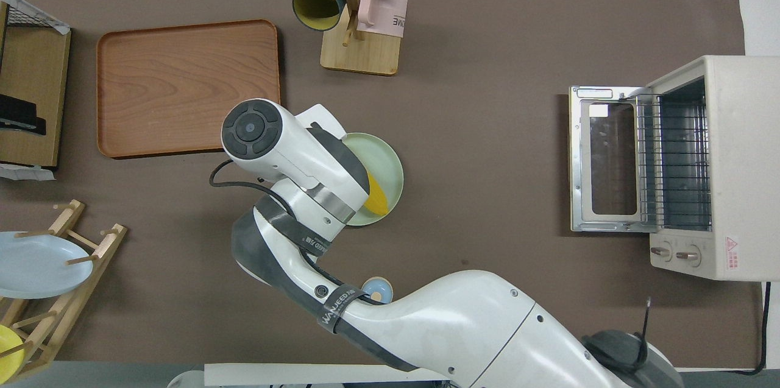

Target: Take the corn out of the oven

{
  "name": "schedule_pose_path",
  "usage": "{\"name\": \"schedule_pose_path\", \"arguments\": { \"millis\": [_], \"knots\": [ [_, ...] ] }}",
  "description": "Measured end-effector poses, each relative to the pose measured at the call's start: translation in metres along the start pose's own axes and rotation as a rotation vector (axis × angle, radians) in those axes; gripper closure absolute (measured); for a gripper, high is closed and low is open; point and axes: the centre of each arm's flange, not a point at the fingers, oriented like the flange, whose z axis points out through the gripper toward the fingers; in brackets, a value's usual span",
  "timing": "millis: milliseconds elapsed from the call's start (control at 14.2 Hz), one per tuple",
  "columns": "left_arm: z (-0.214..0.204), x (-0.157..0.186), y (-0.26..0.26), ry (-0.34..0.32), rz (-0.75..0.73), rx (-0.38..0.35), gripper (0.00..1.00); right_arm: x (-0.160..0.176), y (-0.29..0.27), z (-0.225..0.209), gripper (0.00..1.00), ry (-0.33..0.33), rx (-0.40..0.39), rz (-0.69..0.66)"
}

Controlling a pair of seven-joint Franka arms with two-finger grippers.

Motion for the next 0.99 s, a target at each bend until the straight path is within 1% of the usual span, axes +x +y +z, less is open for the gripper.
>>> {"name": "schedule_pose_path", "arguments": {
  "millis": [71,141,212,282,353,423,494,564,635,705,846,987],
  "knots": [
    [0.006,-0.003,0.0,-0.008,-0.01,0.0,0.0,0.004,0.002,-0.002,0.57,0.007,0.01,0.006],
    [0.012,-0.005,0.003,-0.007,-0.021,-0.001,0.0,0.007,0.003,-0.004,0.45,0.013,0.013,0.009],
    [0.023,-0.007,0.01,0.009,-0.045,-0.004,0.0,0.013,0.007,-0.015,0.35,0.037,0.018,0.014],
    [0.04,-0.008,0.025,0.024,-0.077,-0.01,0.0,0.023,0.018,-0.035,0.25,0.067,0.02,0.023],
    [0.06,-0.01,0.05,0.04,-0.115,-0.015,0.0,0.035,0.04,-0.059,0.13,0.078,0.001,0.033],
    [0.085,-0.014,0.086,0.054,-0.161,-0.021,0.0,0.054,0.077,-0.085,0.01,0.068,-0.031,0.045],
    [0.107,-0.02,0.12,0.061,-0.204,-0.026,0.0,0.072,0.12,-0.104,0.0,0.05,-0.056,0.046],
    [0.128,-0.025,0.154,0.064,-0.253,-0.031,0.0,0.089,0.164,-0.112,0.0,0.025,-0.08,0.023],
    [0.149,-0.029,0.189,0.069,-0.311,-0.039,0.0,0.101,0.206,-0.109,0.01,-0.008,-0.101,-0.017],
    [0.17,-0.034,0.226,0.078,-0.377,-0.052,0.0,0.109,0.244,-0.097,0.03,-0.048,-0.122,-0.047],
    [0.213,-0.048,0.297,0.088,-0.505,-0.081,0.0,0.117,0.313,-0.058,0.26,-0.131,-0.154,-0.035],
    [0.245,-0.063,0.347,0.084,-0.581,-0.094,0.0,0.113,0.364,-0.018,0.5,-0.189,-0.161,-0.054]
  ]
}}
